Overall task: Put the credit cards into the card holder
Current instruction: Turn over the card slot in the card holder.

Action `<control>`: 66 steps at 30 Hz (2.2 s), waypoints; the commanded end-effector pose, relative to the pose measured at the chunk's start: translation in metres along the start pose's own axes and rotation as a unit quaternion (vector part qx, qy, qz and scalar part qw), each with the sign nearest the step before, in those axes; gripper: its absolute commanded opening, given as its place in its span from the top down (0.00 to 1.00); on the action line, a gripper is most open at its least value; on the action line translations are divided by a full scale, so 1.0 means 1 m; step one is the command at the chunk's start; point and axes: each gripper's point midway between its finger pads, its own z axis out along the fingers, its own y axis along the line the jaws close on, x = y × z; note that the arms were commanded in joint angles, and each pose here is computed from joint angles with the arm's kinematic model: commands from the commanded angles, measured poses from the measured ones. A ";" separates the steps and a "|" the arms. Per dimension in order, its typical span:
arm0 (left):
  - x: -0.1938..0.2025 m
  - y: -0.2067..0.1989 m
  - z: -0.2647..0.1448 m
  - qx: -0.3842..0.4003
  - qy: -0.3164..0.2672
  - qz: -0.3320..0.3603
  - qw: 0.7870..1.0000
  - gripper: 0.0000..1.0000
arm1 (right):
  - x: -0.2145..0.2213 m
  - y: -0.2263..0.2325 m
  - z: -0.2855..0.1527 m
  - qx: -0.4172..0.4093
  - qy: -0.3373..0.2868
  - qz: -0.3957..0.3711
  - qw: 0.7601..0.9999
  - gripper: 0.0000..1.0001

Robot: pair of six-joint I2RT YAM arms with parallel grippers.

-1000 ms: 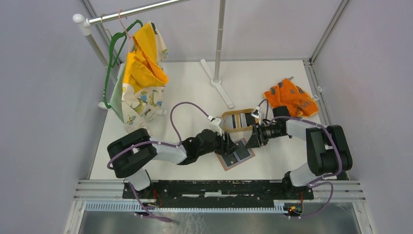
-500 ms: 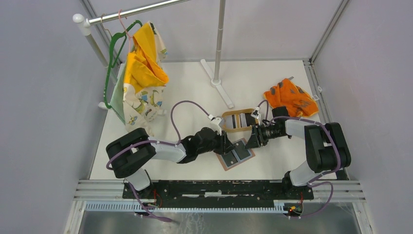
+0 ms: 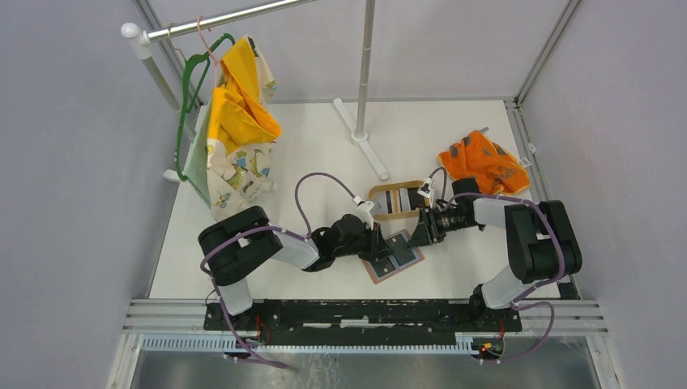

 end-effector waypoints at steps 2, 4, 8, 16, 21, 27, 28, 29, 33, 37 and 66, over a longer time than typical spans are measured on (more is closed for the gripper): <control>-0.011 -0.014 0.006 0.023 -0.014 -0.020 0.999 0.75 | -0.004 0.010 0.001 -0.036 -0.011 0.006 0.999 0.59; -0.011 -0.015 0.006 0.027 -0.016 -0.020 0.999 0.75 | -0.005 0.013 0.001 -0.045 -0.013 0.008 0.999 0.59; -0.012 -0.018 0.005 0.035 -0.018 -0.019 0.999 0.74 | -0.007 0.020 0.001 -0.067 -0.019 0.009 0.998 0.60; -0.016 -0.025 0.001 0.055 -0.028 -0.023 0.998 0.70 | -0.008 0.024 0.003 -0.081 -0.024 0.020 0.996 0.60; -0.020 -0.030 -0.004 0.064 -0.040 -0.023 0.997 0.62 | -0.011 0.028 0.003 -0.098 -0.032 0.025 0.994 0.59; -0.023 -0.031 -0.008 0.067 -0.048 -0.029 0.996 0.57 | -0.012 0.031 0.003 -0.109 -0.037 0.031 0.993 0.58; -0.023 -0.031 -0.009 0.067 -0.050 -0.031 0.996 0.56 | -0.012 0.032 0.003 -0.113 -0.037 0.032 0.992 0.58; -0.024 -0.032 -0.009 0.069 -0.052 -0.034 0.996 0.54 | -0.012 0.034 0.003 -0.116 -0.039 0.032 0.992 0.58; -0.027 -0.033 -0.014 0.077 -0.062 -0.046 0.994 0.47 | -0.013 0.038 0.002 -0.130 -0.043 0.032 0.990 0.58; -0.034 -0.035 -0.019 0.091 -0.078 -0.061 0.991 0.39 | -0.015 0.042 0.001 -0.142 -0.047 0.029 0.988 0.58; -0.033 -0.044 -0.018 0.134 -0.084 -0.080 0.984 0.25 | -0.017 0.065 0.018 -0.211 -0.015 0.005 0.977 0.48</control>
